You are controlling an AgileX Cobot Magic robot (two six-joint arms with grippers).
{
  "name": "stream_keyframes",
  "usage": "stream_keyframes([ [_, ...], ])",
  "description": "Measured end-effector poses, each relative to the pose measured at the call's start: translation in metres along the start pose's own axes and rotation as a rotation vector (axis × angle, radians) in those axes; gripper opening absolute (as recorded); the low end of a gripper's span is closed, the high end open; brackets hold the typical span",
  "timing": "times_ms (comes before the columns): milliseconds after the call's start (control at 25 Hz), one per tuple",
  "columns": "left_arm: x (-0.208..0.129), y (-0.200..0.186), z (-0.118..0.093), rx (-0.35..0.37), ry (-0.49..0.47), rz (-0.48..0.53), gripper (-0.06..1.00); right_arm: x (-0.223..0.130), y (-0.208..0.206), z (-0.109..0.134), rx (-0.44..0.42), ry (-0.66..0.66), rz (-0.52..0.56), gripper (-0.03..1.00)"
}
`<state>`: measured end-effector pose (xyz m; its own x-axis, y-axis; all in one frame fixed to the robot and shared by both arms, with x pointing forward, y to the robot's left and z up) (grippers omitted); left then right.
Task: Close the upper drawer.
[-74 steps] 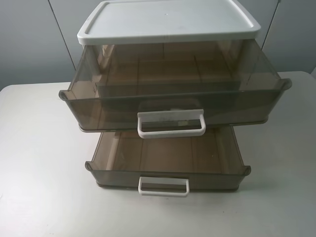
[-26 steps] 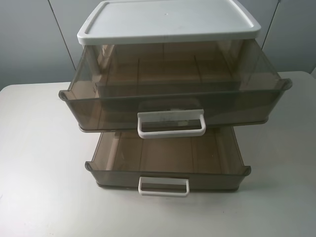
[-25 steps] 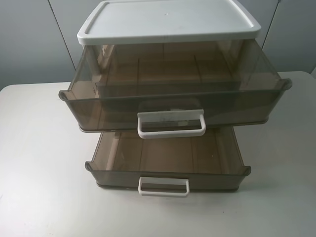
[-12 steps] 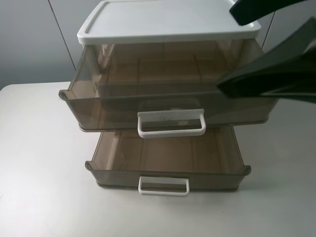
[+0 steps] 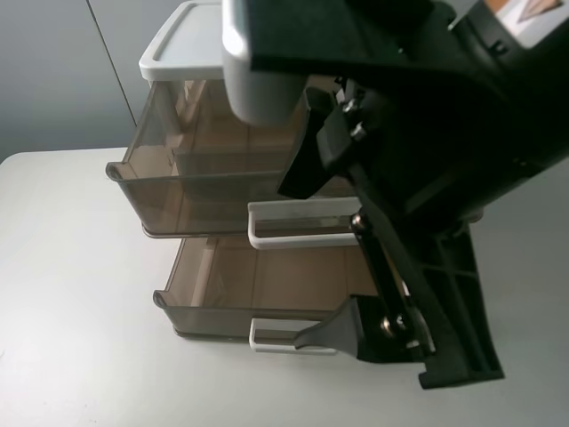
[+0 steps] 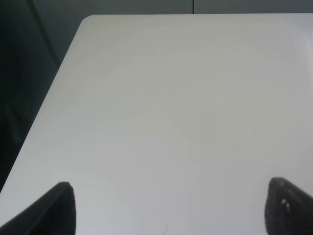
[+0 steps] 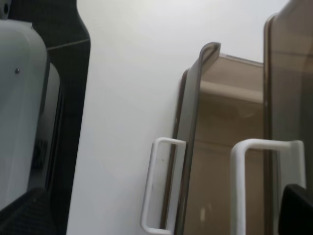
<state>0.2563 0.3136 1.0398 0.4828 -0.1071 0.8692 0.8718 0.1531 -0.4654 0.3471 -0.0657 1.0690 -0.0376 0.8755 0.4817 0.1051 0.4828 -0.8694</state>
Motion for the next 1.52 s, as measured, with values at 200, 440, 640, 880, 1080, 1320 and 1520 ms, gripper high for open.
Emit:
stream_keyframes([
  [200, 0.0, 0.0, 0.0, 0.0, 0.0, 0.0, 0.74, -0.002, 0.017, -0.003, -0.01, -0.023, 0.073, 0.7],
  [440, 0.0, 0.0, 0.0, 0.0, 0.0, 0.0, 0.74, -0.011, 0.032, -0.012, -0.045, 0.037, 0.189, 0.7],
  [640, 0.0, 0.0, 0.0, 0.0, 0.0, 0.0, 0.74, -0.017, 0.04, -0.013, -0.035, 0.064, 0.26, 0.7],
  [880, 0.0, 0.0, 0.0, 0.0, 0.0, 0.0, 0.74, -0.018, 0.046, -0.018, -0.062, 0.05, 0.278, 0.7],
  [1080, 0.0, 0.0, 0.0, 0.0, 0.0, 0.0, 0.74, -0.013, 0.048, -0.029, -0.148, -0.008, 0.242, 0.7],
  [1320, 0.0, 0.0, 0.0, 0.0, 0.0, 0.0, 0.74, -0.009, 0.057, -0.038, -0.193, -0.063, 0.226, 0.7],
  [1520, 0.0, 0.0, 0.0, 0.0, 0.0, 0.0, 0.74, -0.002, 0.068, -0.044, -0.217, -0.106, 0.189, 0.7],
])
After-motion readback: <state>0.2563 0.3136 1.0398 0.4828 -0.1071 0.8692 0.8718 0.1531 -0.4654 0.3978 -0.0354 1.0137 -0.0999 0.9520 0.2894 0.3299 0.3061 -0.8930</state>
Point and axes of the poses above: a point on each arm's last joint axis where the gripper is mounted, y pointing out along that axis toward the gripper, z along the wrist's bending axis when the last joint is at zero, x = y × z, the point moved 3 cm from there along y, pointing out along that axis toward the gripper, and after that the axes turned 8 degrees about y, right-handed, at the moved point
